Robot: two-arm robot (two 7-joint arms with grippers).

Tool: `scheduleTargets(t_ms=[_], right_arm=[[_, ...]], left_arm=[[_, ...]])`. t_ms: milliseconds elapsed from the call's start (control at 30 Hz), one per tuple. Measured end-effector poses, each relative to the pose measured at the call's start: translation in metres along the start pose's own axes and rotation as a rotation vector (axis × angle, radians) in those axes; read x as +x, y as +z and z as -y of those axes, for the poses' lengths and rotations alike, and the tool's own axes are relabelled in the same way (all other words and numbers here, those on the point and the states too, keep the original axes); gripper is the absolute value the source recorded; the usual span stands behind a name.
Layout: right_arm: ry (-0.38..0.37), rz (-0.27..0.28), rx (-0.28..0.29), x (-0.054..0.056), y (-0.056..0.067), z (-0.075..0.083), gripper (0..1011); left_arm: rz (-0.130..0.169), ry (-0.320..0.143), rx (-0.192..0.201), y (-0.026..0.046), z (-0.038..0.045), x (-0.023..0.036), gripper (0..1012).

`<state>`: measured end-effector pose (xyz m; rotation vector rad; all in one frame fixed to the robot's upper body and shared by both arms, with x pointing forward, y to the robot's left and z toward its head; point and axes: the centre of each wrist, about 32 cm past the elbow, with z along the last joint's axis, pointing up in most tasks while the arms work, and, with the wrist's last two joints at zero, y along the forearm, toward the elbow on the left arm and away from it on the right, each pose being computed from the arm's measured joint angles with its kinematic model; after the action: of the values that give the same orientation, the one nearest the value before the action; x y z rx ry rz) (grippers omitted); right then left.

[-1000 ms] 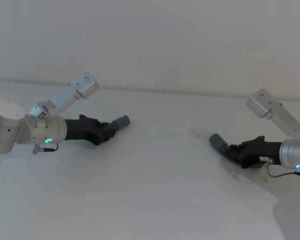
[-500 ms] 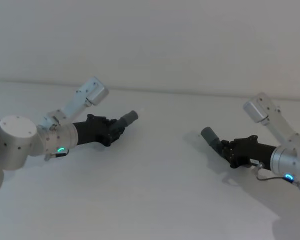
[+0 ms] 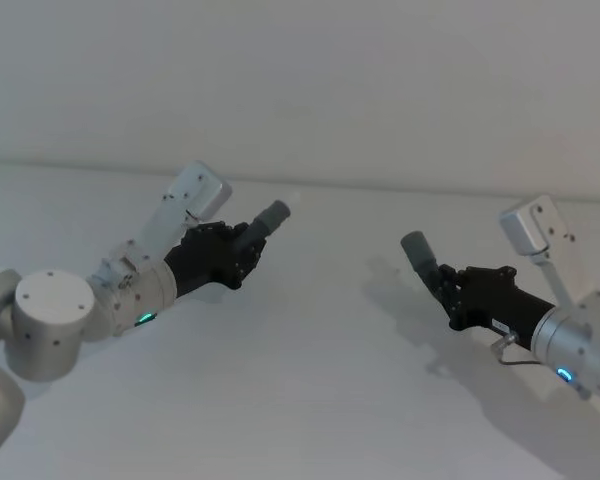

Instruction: Use both hands to pick up one end of the pipe from the table, align the ends, and insert them.

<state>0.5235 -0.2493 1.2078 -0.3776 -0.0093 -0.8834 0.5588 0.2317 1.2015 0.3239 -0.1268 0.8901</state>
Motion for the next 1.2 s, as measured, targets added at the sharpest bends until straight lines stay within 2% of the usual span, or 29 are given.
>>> scheduleTargets(t_ms=[33,133,167,200,267,333,433,733,900,1000,1200], right_arm=[[-0.011,-0.006,0.017,-0.004,-0.002,0.001,85],[-0.039,-0.017,0.053,-0.010,-0.004,0.005,85],[-0.046,-0.019,0.063,-0.012,-0.005,0.006,85],[-0.046,-0.019,0.063,-0.012,-0.005,0.006,85],[-0.073,-0.032,0.095,-0.018,-0.008,0.009,85],[-0.089,-0.039,0.114,-0.021,-0.009,0.012,85],[-0.126,-0.058,0.154,-0.029,-0.013,0.017,85],[-0.216,-0.102,0.242,-0.044,-0.019,0.029,85],[-0.269,-0.129,0.288,-0.053,-0.022,0.037,85],[-0.309,-0.149,0.319,-0.058,-0.024,0.042,85],[-0.340,-0.165,0.343,-0.063,-0.025,0.047,85]], left_arm=[[0.001,0.015,-0.016,0.0003,-0.0016,-0.0047,305],[0.004,0.038,-0.040,0.0012,-0.0040,-0.0111,305],[0.004,0.053,-0.055,0.0015,-0.0057,-0.0156,305],[0.004,0.053,-0.055,0.0015,-0.0057,-0.0156,305],[0.005,0.083,-0.085,0.0027,-0.0091,-0.0237,305],[0.004,0.099,-0.102,0.0034,-0.0111,-0.0279,305],[0.001,0.140,-0.141,0.0050,-0.0163,-0.0383,305],[-0.011,0.227,-0.221,0.0098,-0.0280,-0.0578,305],[-0.017,0.256,-0.248,0.0117,-0.0322,-0.0642,305],[-0.018,0.263,-0.254,0.0120,-0.0331,-0.0654,305],[-0.018,0.264,-0.255,0.0121,-0.0333,-0.0656,305]])
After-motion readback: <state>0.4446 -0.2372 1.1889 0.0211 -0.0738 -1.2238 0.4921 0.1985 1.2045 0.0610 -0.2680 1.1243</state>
